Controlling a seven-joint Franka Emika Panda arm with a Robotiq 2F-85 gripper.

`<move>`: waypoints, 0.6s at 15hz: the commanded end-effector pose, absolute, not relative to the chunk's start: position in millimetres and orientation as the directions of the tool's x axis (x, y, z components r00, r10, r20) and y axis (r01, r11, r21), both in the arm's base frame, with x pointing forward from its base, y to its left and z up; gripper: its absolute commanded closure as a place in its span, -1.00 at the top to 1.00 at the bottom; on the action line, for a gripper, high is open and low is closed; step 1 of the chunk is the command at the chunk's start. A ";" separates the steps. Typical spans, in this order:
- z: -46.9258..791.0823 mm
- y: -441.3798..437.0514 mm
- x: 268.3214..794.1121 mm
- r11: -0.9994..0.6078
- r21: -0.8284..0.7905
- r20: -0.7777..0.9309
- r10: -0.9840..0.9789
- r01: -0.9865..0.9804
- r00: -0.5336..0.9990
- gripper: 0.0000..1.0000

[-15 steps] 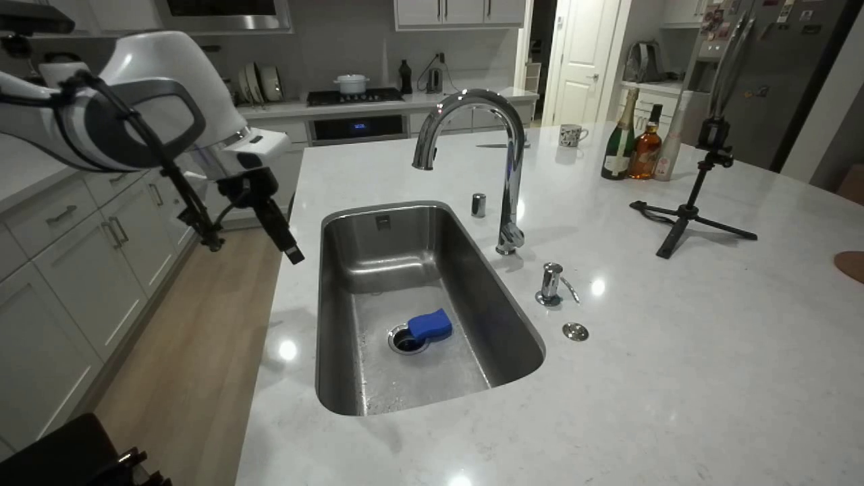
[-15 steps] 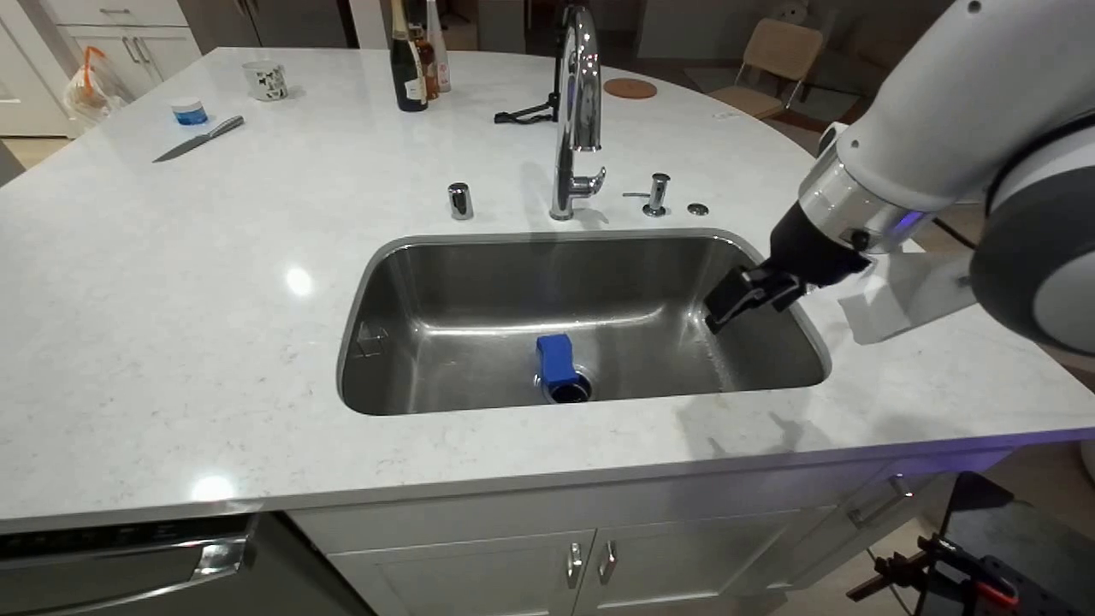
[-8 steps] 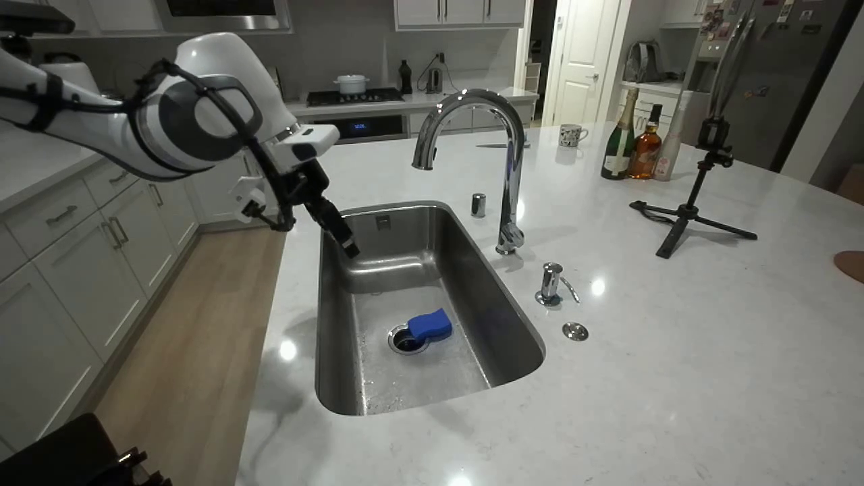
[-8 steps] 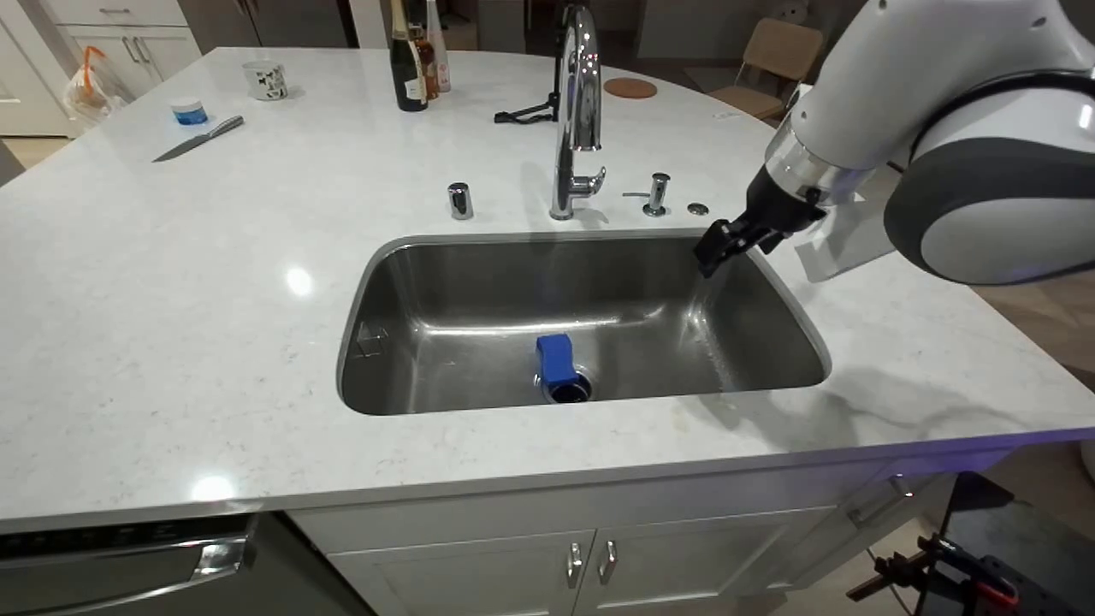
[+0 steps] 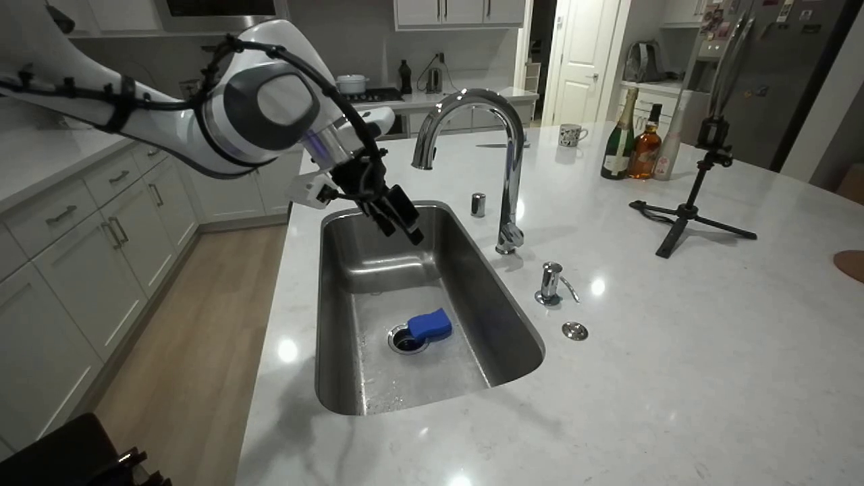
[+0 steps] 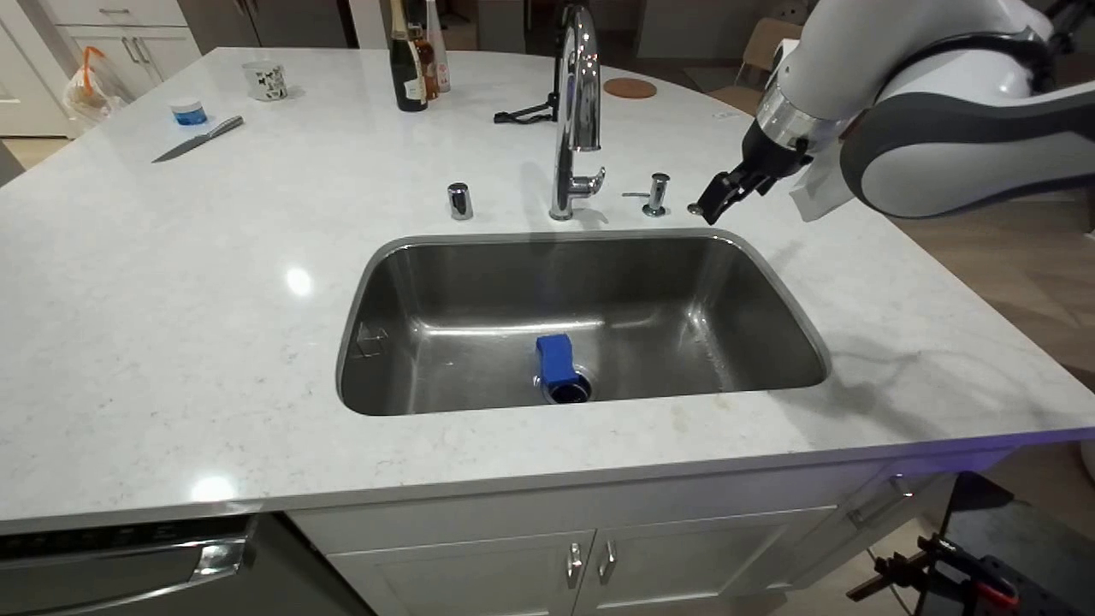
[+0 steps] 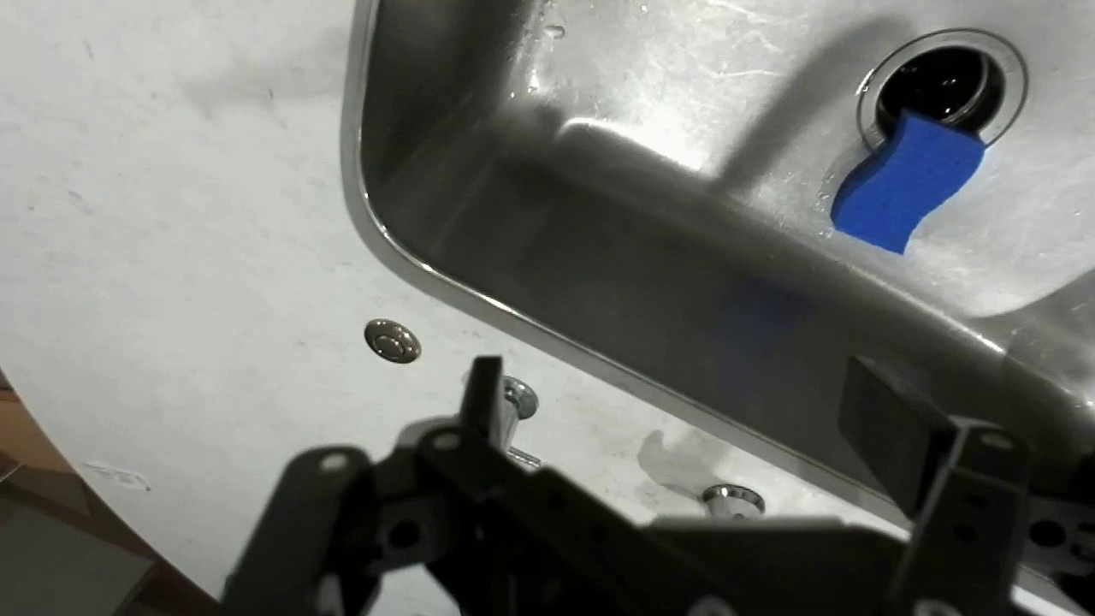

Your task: Open the tap

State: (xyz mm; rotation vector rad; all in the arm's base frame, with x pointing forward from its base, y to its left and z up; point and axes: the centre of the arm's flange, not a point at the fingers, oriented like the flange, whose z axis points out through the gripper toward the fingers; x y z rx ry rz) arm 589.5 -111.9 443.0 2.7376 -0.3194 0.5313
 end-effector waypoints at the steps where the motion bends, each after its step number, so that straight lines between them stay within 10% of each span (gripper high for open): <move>1: 441.1 -115.9 592.6 -0.918 0.281 0.395 -0.157 -0.282 0.905 1.00; 9: 443.2 -118.9 615.9 -0.908 0.312 0.401 -0.141 -0.280 0.905 1.00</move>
